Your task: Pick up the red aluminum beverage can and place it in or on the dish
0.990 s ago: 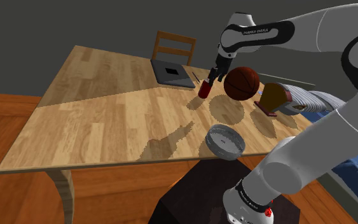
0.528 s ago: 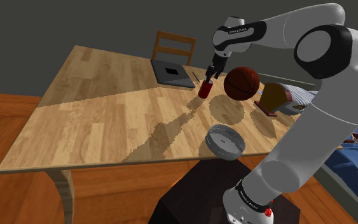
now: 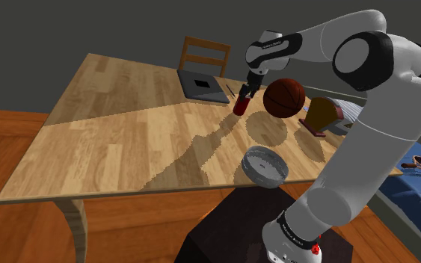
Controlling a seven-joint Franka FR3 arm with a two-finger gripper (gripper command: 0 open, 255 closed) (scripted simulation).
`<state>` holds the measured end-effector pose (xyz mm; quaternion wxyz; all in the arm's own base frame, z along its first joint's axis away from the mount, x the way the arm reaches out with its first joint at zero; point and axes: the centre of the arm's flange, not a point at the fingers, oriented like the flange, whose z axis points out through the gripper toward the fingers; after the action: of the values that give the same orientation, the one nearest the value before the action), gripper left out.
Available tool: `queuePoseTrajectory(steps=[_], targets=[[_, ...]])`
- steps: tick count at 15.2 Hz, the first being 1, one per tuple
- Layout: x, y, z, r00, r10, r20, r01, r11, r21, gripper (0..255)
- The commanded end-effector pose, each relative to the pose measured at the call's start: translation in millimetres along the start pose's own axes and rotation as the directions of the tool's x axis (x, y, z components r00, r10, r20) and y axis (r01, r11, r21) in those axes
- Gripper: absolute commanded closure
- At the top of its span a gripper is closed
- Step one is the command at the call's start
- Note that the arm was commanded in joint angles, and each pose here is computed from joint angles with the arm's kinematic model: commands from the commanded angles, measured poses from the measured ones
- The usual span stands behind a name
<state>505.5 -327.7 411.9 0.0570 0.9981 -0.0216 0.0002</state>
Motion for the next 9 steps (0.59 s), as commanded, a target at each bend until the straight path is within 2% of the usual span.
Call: queuePoseTrajectory(steps=[1,8,9], targets=[[-0.2,-0.4,5.1,1.0,0.0,0.0,0.0,1.0,0.0,0],[-0.1,-0.4,5.1,1.0,0.0,0.0,0.0,1.0,0.0,0],[-0.1,-0.4,5.1,1.0,0.0,0.0,0.0,1.0,0.0,255]])
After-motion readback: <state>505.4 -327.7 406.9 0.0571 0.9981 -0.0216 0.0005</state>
